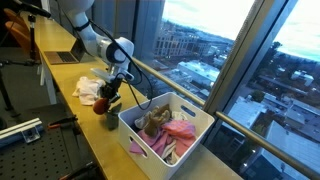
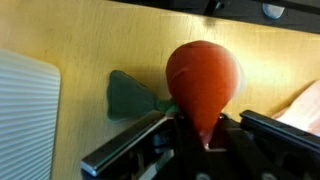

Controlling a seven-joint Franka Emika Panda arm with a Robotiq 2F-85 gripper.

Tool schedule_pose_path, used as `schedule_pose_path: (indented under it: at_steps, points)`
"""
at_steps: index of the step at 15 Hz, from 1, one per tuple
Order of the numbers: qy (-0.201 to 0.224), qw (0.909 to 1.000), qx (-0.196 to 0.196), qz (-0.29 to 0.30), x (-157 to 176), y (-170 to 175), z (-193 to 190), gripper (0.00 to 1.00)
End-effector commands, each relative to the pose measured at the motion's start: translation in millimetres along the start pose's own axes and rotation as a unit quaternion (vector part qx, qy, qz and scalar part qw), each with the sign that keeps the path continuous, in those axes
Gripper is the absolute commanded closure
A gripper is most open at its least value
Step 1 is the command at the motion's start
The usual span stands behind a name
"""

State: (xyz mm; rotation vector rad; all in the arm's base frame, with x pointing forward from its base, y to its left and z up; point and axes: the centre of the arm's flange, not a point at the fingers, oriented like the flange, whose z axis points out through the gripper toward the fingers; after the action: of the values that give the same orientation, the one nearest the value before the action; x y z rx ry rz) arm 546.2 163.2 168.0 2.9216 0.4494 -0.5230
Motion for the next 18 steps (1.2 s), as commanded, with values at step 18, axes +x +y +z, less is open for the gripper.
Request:
schedule_pose_path:
  at_steps: [18]
  points:
    - [0.292, 0.9403, -0.105, 0.141, -106, 253, -200, 0.88]
